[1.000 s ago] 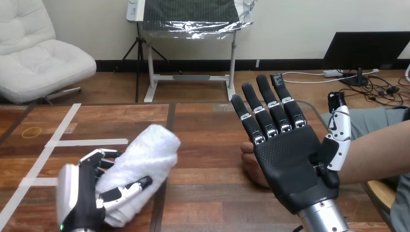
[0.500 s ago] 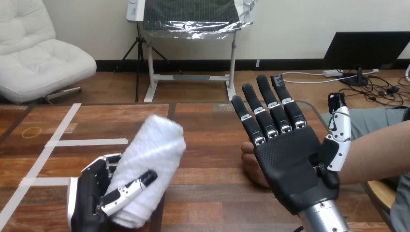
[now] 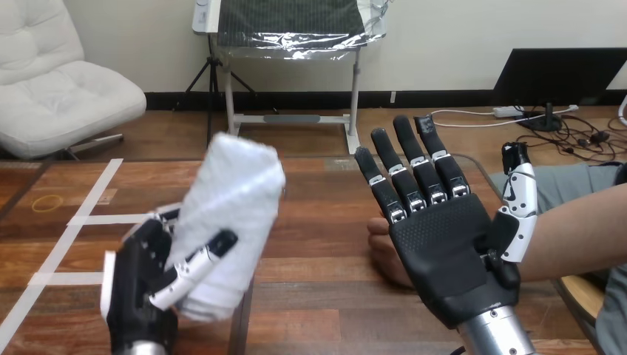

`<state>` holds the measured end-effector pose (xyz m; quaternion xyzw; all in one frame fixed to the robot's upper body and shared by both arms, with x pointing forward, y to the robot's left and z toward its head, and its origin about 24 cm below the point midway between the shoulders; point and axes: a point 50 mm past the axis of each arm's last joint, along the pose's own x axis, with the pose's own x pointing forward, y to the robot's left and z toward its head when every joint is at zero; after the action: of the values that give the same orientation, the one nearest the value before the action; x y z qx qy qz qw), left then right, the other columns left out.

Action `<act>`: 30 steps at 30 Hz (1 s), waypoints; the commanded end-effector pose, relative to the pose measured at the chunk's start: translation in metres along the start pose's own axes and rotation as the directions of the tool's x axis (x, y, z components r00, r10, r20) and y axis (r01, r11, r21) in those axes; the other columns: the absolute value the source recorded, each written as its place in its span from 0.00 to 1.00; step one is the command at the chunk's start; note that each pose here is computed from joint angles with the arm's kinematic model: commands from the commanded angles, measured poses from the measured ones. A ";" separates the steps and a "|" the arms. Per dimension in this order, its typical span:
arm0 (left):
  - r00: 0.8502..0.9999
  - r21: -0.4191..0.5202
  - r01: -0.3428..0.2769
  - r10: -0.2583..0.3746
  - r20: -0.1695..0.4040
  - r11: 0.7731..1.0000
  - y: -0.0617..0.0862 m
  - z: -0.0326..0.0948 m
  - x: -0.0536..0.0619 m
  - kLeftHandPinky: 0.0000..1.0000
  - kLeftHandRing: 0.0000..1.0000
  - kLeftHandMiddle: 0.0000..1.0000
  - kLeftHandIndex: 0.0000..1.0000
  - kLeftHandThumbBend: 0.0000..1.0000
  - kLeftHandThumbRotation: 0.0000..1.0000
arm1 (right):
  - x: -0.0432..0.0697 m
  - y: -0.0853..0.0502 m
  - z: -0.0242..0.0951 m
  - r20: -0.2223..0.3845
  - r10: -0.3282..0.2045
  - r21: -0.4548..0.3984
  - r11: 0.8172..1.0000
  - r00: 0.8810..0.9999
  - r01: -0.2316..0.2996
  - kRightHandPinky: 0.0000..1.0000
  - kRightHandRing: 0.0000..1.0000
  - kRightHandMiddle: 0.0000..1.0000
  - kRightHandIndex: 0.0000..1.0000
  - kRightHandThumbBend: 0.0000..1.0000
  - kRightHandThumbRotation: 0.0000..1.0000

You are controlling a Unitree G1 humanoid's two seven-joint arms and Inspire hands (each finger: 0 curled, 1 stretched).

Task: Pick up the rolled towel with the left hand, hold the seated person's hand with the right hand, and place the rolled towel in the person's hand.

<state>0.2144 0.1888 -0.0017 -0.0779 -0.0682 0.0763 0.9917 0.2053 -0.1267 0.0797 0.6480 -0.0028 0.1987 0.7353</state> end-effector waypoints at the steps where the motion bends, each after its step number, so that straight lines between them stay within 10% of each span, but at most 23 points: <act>1: 0.972 -0.041 0.050 -0.039 0.233 0.998 -0.012 0.042 0.026 0.38 0.40 0.45 0.53 0.70 0.03 | 0.014 0.018 0.002 0.034 0.114 0.023 0.993 0.993 -0.115 1.00 1.00 0.99 1.00 0.41 0.72; 13: 0.971 -0.049 0.069 -0.056 0.233 0.996 -0.013 0.042 0.024 0.39 0.40 0.45 0.53 0.71 0.02 | 0.014 0.017 0.013 0.031 0.125 -0.194 0.974 0.992 -0.116 1.00 1.00 1.00 1.00 0.40 0.69; 16: 0.970 -0.057 0.079 -0.063 0.234 0.995 -0.013 0.042 0.024 0.39 0.40 0.45 0.53 0.71 0.01 | 0.014 0.018 0.018 0.040 0.106 -0.313 0.946 0.994 -0.088 1.00 1.00 1.00 1.00 0.41 0.67; 19: 0.970 -0.052 0.082 -0.068 0.232 0.995 -0.014 0.042 0.024 0.39 0.41 0.45 0.53 0.71 0.01 | 0.014 0.019 0.025 0.035 0.124 -0.487 0.869 0.992 -0.091 1.00 1.00 1.00 1.00 0.41 0.68; 22: 0.972 -0.058 0.085 -0.070 0.226 0.995 -0.014 0.042 0.024 0.40 0.41 0.45 0.53 0.71 0.01 | 0.014 0.021 0.033 0.044 0.136 -0.682 0.728 0.990 -0.070 1.00 1.00 1.00 1.00 0.38 0.71; 23: 0.972 -0.058 0.087 -0.072 0.226 0.994 -0.014 0.042 0.024 0.40 0.41 0.45 0.53 0.71 0.01 | 0.014 0.022 0.038 0.055 0.126 -0.783 0.621 0.991 -0.035 1.00 1.00 1.00 1.00 0.37 0.72; 25: 0.971 -0.056 0.090 -0.075 0.225 0.994 -0.015 0.041 0.024 0.40 0.41 0.45 0.53 0.71 0.01 | 0.014 0.023 0.042 0.067 0.122 -0.871 0.491 0.990 -0.002 1.00 1.00 1.00 1.00 0.35 0.73; 26: 0.971 -0.055 0.092 -0.077 0.224 0.994 -0.015 0.041 0.025 0.40 0.41 0.45 0.53 0.71 0.01 | 0.014 0.024 0.046 0.071 0.111 -0.925 0.379 0.991 0.024 1.00 1.00 1.00 1.00 0.34 0.74; 28: 0.972 -0.053 0.094 -0.080 0.223 0.994 -0.015 0.040 0.025 0.40 0.41 0.45 0.53 0.71 0.01 | 0.014 0.025 0.050 0.075 0.104 -0.963 0.264 0.992 0.045 1.00 1.00 1.00 1.00 0.33 0.69; 29: 0.971 -0.047 0.095 -0.082 0.223 0.994 -0.016 0.040 0.025 0.40 0.41 0.45 0.53 0.71 0.01 | 0.014 0.027 0.054 0.074 0.092 -0.989 0.131 0.993 0.061 0.99 1.00 1.00 1.00 0.33 0.66; 30: 0.971 -0.044 0.095 -0.083 0.223 0.995 -0.016 0.040 0.025 0.40 0.41 0.45 0.53 0.71 0.01 | 0.014 0.028 0.056 0.072 0.087 -0.997 0.046 0.994 0.068 0.99 1.00 1.00 1.00 0.34 0.63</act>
<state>0.2169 0.1902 0.0170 -0.0867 -0.1183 0.0591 0.9874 0.2106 -0.1550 0.0766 0.3649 -0.0564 0.1346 0.9195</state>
